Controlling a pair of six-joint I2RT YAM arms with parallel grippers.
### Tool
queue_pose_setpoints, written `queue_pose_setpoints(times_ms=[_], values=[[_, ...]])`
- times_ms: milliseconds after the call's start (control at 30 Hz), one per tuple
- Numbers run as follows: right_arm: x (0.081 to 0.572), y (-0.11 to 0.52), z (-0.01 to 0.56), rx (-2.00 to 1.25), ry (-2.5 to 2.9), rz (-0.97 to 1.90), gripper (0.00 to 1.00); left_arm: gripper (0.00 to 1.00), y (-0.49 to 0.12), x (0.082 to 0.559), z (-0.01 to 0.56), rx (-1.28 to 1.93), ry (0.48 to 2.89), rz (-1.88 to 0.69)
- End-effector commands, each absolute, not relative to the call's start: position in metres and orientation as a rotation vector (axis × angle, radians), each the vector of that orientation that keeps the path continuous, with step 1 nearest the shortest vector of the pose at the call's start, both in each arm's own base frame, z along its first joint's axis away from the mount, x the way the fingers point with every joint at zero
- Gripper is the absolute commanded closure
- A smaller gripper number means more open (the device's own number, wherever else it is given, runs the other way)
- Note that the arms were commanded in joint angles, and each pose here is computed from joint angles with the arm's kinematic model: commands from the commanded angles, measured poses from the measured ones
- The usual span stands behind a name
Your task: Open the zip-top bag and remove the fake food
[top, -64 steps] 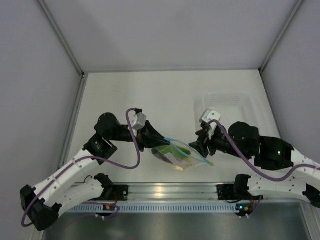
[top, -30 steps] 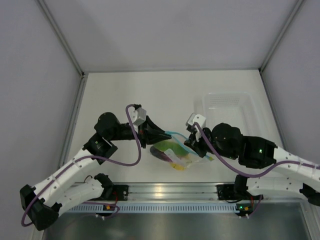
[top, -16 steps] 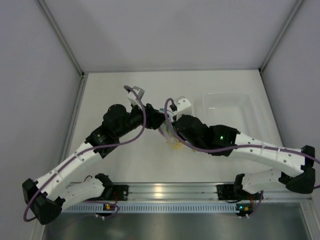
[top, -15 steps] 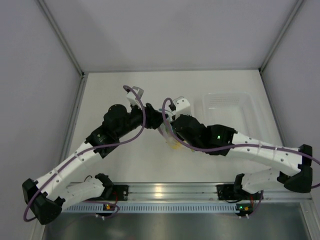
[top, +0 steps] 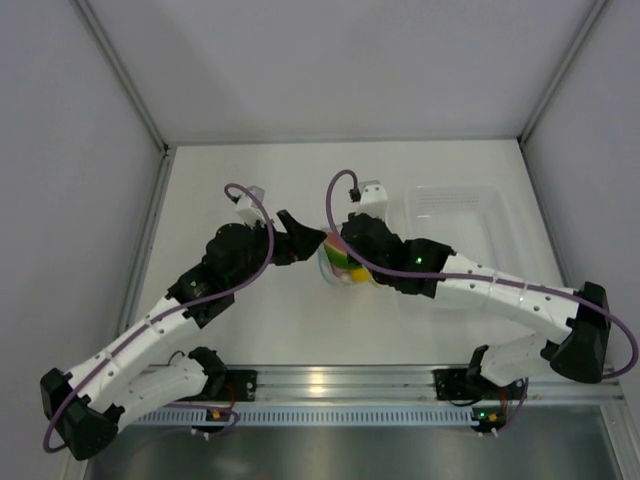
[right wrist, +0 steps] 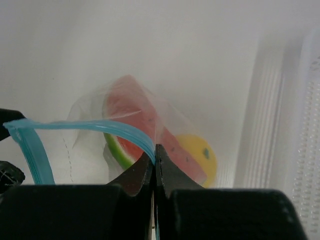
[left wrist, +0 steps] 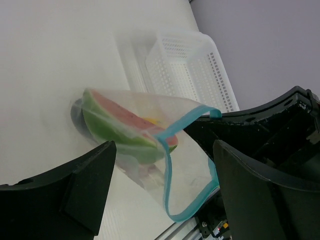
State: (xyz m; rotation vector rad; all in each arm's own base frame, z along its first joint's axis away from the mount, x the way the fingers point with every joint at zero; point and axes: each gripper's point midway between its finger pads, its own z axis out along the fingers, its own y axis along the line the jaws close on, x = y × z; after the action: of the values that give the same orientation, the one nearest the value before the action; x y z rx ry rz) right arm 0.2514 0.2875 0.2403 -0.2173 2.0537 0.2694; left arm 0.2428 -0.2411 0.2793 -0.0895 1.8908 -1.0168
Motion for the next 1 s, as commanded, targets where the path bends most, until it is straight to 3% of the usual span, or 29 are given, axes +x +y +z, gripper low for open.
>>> queue_pose_setpoints(times_ms=[0,233,333,467,633,667,733,767,967], values=[[0.264,0.301,0.262,-0.089,2.000,0.426,1.00,0.16,-0.242,0.244,0.274,-0.167,1.901,-1.047],[0.282,0.302,0.255,0.016,2.008,0.435,1.00,0.15,-0.248,0.243,0.254,-0.242,1.916,-0.948],[0.282,0.307,0.258,0.023,2.002,0.471,1.00,0.22,-0.247,0.246,0.235,-0.263,1.944,-0.878],[0.282,0.304,0.263,0.046,1.990,0.477,1.00,0.47,-0.249,0.253,0.221,-0.264,1.973,-0.818],[0.286,0.299,0.264,0.079,1.980,0.472,1.00,0.46,-0.253,0.258,0.199,-0.265,2.028,-0.767],[0.286,0.299,0.263,0.079,1.981,0.473,1.00,0.53,-0.253,0.259,0.196,-0.262,2.035,-0.757],[0.286,0.298,0.259,0.079,1.990,0.473,1.00,0.79,-0.251,0.261,0.194,-0.251,2.035,-0.727],[0.286,0.296,0.251,0.073,2.011,0.477,1.00,1.00,-0.246,0.264,0.195,-0.260,2.023,-0.693],[0.280,0.280,0.218,0.073,2.071,0.528,1.00,1.00,-0.209,0.273,0.235,-0.182,1.981,-0.436]])
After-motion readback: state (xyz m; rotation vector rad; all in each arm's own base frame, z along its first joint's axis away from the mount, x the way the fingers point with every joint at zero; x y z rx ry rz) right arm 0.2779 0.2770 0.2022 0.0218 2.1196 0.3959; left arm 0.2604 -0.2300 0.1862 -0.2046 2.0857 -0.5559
